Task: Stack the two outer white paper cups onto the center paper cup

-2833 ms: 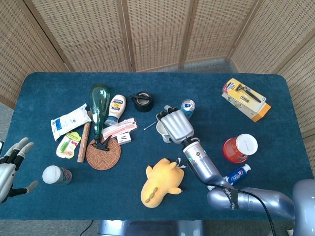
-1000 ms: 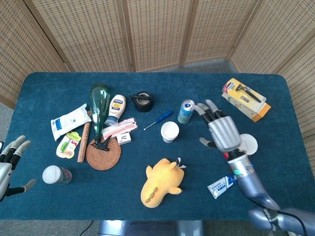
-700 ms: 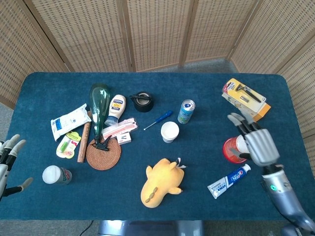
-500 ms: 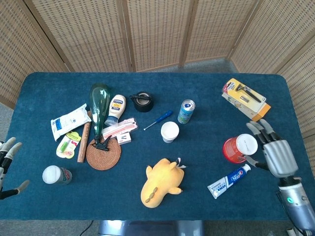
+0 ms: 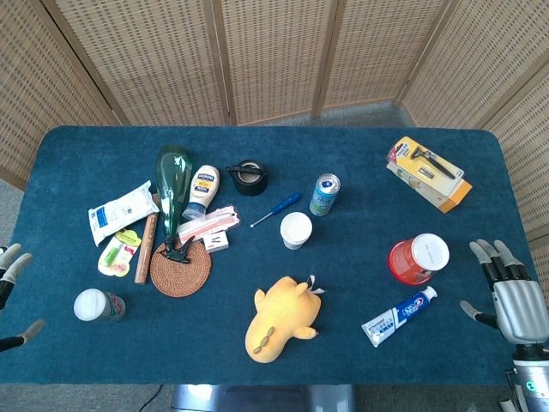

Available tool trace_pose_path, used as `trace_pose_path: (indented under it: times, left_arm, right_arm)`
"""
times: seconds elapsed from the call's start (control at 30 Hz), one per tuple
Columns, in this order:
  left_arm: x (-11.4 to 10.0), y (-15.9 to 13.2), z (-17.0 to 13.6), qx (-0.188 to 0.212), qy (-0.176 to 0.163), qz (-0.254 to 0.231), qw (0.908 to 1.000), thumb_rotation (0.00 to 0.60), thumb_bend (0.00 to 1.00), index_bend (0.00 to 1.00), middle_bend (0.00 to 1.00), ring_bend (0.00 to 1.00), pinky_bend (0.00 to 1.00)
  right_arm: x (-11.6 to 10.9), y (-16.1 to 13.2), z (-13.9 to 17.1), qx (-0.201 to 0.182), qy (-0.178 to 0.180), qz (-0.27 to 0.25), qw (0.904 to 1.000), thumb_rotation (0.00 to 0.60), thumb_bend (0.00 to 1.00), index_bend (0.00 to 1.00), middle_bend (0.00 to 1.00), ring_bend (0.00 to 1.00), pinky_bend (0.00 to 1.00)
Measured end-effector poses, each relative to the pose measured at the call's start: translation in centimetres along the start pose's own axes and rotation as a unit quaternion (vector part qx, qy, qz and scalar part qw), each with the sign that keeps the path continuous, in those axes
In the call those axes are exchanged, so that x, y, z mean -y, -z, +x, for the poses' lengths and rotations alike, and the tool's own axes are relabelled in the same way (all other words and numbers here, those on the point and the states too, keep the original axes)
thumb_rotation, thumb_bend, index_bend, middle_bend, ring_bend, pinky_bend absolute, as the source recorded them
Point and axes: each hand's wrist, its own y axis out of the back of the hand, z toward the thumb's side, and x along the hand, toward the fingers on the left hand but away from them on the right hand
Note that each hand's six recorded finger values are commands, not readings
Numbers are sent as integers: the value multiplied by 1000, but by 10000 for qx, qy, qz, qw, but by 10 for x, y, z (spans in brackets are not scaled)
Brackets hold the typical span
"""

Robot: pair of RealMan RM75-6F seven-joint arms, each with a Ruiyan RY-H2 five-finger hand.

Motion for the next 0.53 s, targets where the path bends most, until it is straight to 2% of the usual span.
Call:
trace_pose_path:
  times: [0.53]
  left_arm:
    - [-1,-3,1,108,35,-36,9999,600,245,31,0,0,184]
  right_arm:
    - [-9,7,4,255,93,-27,9996,600,0,72,11,0,121]
